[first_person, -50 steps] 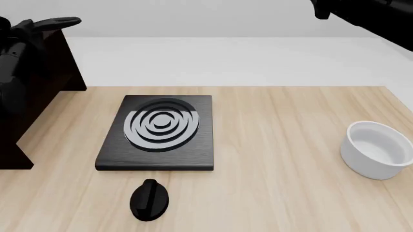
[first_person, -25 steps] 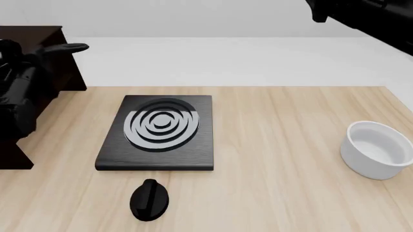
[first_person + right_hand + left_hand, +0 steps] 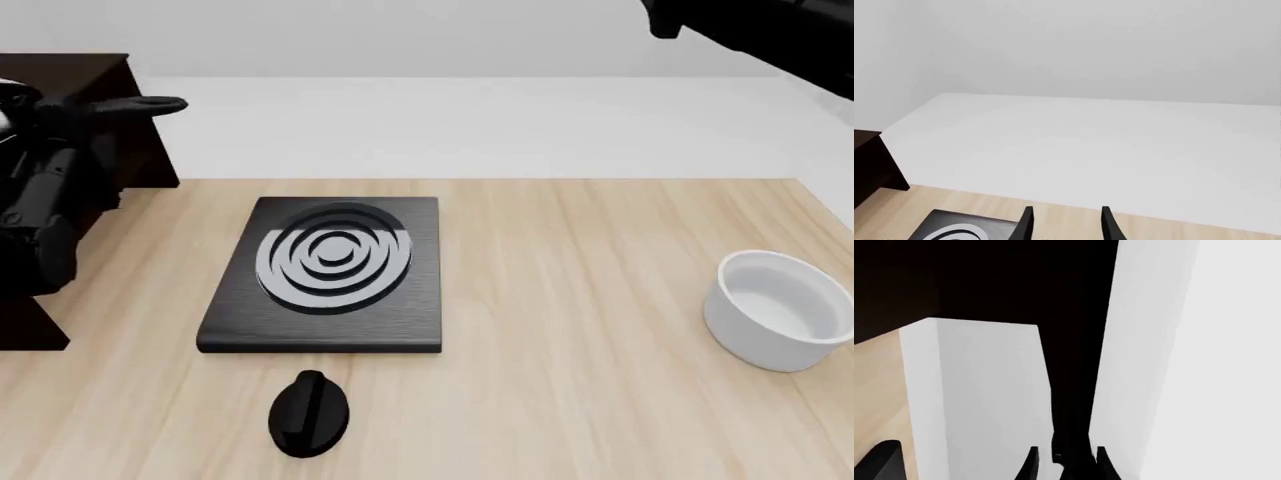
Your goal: Put the frying pan on the cabinet shelf.
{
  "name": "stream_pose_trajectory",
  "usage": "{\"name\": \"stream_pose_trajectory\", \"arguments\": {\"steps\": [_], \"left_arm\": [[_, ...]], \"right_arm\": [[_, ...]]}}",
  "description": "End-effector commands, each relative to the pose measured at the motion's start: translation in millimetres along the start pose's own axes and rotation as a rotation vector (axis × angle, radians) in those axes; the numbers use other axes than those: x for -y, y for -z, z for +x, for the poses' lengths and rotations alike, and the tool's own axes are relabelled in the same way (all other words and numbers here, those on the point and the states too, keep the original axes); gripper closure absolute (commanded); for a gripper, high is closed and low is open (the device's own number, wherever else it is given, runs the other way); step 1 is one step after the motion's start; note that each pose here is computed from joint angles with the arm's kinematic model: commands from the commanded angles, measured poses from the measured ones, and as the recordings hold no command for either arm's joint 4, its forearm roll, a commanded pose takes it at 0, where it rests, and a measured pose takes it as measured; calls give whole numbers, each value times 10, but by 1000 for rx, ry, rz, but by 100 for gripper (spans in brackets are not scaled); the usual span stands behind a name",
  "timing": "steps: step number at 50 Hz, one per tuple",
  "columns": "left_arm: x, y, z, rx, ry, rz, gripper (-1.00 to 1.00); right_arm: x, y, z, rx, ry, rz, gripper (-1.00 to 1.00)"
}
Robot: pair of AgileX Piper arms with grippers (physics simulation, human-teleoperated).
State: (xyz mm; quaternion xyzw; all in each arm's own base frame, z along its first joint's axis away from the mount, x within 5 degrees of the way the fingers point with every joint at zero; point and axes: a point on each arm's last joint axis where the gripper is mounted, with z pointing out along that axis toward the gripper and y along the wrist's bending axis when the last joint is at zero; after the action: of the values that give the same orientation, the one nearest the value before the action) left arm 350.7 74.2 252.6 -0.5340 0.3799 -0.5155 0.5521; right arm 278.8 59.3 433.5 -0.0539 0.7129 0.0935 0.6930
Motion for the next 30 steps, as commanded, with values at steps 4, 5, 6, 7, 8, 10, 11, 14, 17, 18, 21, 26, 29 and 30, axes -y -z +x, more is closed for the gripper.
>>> {"name": "stream_pose_trajectory", "arguments": {"steps": [4,5,6,7,8,10,11,14,17,18,21,26,29,30], "left_arm": [[45,-10,-255,81,-10,-13,-100],[44,-11,-249,79,-11,-13,-100],[45,-9,-245,78,-12,-13,-100],[44,-8,-242,77,-15,-14,-100],[29,-14,-257,81,-14,-15,-100],[13,-16,-262,82,-17,-18,-100],[7,-11,-258,81,-17,-18,-100],[9,5,-225,72,-20,-16,-100],[65,58,-158,56,-29,-13,-100],[85,76,-139,51,-31,-11,-100],[130,123,-48,26,-45,-2,-100],[153,231,17,9,-63,-6,-100],[200,306,70,-5,-64,1,-100],[214,323,80,-8,-66,3,-100]], "right_arm": [[-3,11,41,-7,5,-1,-100],[-3,12,41,-6,5,-1,-100],[-3,10,42,-6,5,-2,-100],[-4,10,41,-6,6,-2,-100],[-2,12,40,-6,5,-1,-100],[-5,10,39,-7,4,-2,-100],[-7,9,40,-8,6,-3,-100],[-5,7,42,-9,3,-2,-100],[-6,11,41,-9,4,-2,-100],[-5,14,42,-9,3,-2,-100],[-2,20,44,-9,2,-1,-100],[0,17,44,-8,0,0,-100],[-2,18,61,-10,0,-1,-100],[-2,20,65,-10,0,-2,-100]]}}
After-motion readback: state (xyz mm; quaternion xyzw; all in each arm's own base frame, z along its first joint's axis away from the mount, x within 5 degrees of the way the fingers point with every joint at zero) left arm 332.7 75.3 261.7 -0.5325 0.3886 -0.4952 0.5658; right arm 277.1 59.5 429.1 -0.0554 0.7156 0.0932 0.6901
